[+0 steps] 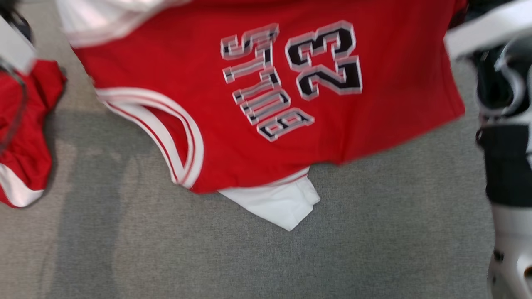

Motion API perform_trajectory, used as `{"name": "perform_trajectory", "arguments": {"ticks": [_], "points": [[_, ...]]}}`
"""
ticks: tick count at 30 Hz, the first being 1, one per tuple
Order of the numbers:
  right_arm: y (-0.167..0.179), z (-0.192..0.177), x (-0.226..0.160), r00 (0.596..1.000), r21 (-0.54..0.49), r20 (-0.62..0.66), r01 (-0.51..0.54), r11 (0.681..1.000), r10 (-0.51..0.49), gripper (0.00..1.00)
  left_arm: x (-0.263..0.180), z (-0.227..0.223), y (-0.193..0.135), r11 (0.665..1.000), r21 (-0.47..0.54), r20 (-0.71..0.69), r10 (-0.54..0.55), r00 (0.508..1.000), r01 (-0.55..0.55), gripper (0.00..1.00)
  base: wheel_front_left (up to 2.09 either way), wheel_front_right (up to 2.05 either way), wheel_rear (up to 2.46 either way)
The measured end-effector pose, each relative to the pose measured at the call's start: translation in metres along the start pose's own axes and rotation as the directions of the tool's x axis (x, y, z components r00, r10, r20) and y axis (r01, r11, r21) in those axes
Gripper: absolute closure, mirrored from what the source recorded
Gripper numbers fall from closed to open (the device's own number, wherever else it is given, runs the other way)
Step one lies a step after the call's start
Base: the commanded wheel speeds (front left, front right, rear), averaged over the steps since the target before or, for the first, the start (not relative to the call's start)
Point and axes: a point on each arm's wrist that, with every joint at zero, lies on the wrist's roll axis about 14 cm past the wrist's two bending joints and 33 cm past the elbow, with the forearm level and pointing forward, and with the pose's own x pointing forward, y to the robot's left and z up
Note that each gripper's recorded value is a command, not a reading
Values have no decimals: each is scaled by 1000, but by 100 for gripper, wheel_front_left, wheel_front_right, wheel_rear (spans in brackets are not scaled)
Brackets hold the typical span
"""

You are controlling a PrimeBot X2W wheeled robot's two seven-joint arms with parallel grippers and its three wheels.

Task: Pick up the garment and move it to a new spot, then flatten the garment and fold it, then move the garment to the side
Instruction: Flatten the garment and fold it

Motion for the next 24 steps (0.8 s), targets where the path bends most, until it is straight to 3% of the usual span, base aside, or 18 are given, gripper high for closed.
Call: {"name": "perform_trajectory", "arguments": {"ticks": [6,13,19,24], "points": [[-6,15,69,995,33,99,-32,999,29,100,66,26,36,999,24,43,40,998,-41,100,0,0,0],[-15,29,126,977,41,210,-47,998,37,100,121,71,66,995,-1,234,96,968,-99,100,0,0,0],[-15,55,152,941,89,336,-60,994,27,100,136,116,71,994,-48,419,113,901,-102,100,0,0,0],[-8,49,159,952,91,303,-64,994,34,100,140,112,62,996,-25,379,94,921,-91,100,0,0,0]]}}
